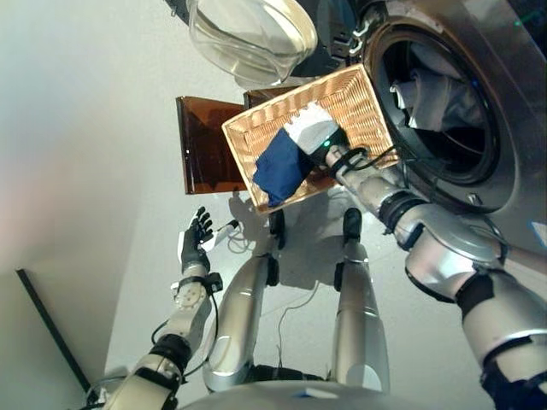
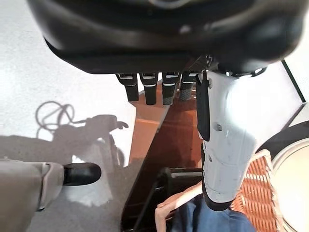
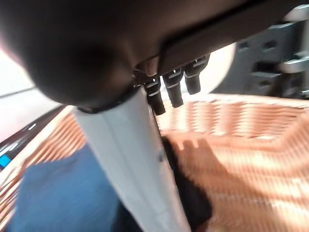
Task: Pick up the clothes and place them into the washing machine
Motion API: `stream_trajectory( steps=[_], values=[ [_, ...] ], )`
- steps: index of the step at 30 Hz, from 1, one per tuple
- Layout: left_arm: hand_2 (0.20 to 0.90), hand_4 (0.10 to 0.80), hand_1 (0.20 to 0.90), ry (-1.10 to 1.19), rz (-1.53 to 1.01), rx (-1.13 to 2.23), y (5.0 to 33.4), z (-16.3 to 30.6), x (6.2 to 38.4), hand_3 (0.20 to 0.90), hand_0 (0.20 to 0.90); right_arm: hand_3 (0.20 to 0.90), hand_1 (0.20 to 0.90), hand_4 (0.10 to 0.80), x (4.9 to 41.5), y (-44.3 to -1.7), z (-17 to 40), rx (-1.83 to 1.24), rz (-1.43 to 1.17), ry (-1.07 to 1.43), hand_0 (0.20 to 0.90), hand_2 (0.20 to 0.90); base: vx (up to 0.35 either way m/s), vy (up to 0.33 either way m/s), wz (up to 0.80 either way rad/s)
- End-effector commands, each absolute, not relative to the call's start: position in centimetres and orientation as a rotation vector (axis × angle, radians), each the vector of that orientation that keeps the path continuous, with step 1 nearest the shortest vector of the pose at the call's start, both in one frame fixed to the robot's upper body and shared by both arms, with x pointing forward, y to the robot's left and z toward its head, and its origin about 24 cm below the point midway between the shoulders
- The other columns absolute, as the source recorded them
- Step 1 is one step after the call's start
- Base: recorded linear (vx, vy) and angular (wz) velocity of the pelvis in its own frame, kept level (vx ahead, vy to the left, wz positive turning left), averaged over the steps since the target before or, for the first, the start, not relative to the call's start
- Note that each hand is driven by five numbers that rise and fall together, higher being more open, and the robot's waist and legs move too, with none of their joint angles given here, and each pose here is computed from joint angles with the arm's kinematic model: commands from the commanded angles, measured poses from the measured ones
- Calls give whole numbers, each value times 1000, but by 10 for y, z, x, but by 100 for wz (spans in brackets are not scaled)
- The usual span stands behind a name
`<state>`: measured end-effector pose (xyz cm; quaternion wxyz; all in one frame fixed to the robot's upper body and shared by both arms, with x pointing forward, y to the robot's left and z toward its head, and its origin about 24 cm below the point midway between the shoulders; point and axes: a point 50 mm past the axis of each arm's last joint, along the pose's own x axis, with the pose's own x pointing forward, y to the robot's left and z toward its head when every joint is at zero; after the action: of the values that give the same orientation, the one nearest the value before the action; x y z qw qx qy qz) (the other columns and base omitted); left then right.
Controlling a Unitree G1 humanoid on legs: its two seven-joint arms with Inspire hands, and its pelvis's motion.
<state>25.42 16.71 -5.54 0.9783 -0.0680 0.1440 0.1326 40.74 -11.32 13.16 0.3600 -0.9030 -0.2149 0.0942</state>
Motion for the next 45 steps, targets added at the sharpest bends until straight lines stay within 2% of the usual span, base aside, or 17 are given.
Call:
stream_trajectory(
  steps=[1,10,17,26,37,45],
  values=[
    [900,800,900,194,331,-100,191,-42,259,900,900,900,900,800,413,-76,181,-2314,130,-767,900,900,-15,-10,7],
    [900,800,900,188,350,-107,192,-40,261,900,900,900,900,800,404,-38,178,-2247,190,-855,900,900,-7,-3,7],
    [900,800,900,160,345,-111,193,-35,261,900,900,900,900,800,406,-35,181,-2241,183,-840,900,900,-1,0,7],
    [900,800,900,87,316,-138,189,-20,266,900,900,900,900,800,415,-66,183,-2270,139,-700,900,900,-2,-6,13],
    [900,800,900,9,287,-175,183,-3,269,900,900,900,900,800,423,-126,177,-2301,76,-470,900,900,-1,4,7],
    [900,800,900,-39,244,-205,175,8,270,900,900,900,900,800,425,-167,192,-2310,-31,-353,900,900,-3,-3,1]
  ],
)
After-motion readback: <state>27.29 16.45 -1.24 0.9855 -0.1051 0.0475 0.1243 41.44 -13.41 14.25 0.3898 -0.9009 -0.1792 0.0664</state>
